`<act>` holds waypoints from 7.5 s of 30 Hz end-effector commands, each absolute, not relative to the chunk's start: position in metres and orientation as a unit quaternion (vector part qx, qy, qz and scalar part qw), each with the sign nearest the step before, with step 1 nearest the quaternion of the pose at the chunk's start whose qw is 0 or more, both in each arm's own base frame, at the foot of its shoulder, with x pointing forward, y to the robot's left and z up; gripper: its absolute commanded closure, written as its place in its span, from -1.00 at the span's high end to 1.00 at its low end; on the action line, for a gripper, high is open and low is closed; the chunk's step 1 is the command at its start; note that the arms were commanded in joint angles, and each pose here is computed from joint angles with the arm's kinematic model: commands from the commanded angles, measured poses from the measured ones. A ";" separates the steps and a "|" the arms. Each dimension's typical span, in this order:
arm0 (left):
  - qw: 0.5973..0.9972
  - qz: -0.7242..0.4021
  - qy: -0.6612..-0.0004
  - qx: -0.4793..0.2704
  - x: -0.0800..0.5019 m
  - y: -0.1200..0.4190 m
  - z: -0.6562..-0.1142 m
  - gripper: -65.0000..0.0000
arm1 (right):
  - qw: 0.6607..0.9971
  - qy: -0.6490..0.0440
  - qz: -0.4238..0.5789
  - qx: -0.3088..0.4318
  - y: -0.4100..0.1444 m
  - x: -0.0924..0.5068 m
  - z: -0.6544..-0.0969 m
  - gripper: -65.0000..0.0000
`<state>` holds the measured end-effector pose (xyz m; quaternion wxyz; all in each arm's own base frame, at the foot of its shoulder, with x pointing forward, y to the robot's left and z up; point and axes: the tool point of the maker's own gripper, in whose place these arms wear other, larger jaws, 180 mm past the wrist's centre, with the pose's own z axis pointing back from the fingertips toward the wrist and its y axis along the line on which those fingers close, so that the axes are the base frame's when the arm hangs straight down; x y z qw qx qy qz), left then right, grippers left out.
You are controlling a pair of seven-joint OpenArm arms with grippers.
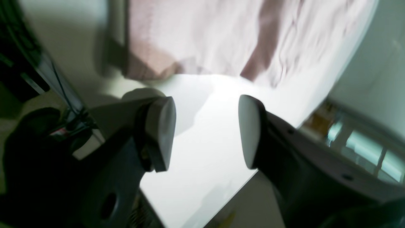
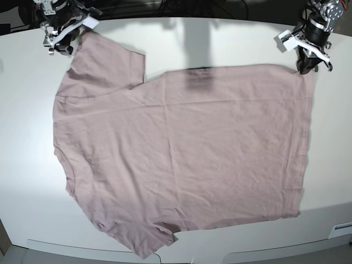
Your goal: Fold the T-shirt properly
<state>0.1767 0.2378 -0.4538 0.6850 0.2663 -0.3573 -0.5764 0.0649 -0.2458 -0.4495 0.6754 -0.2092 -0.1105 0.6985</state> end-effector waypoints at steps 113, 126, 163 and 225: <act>0.666 -0.489 -0.435 0.358 0.203 0.262 -0.407 -1.00 | 0.786 -0.228 0.523 -0.238 -0.248 0.100 -0.402 -1.00; 0.653 -0.478 -0.465 0.359 0.223 0.252 -0.397 -1.00 | 0.821 -0.314 0.421 -0.224 -0.224 0.161 -0.390 -1.00; 0.665 -0.413 -0.517 0.346 0.289 0.233 -0.373 -1.00 | 0.833 -0.395 0.323 -0.212 -0.203 0.231 -0.364 -1.00; 0.652 -0.451 -0.469 0.390 0.271 0.271 -0.342 -1.00 | 0.854 -0.456 0.236 -0.079 -0.142 0.250 -0.332 -1.00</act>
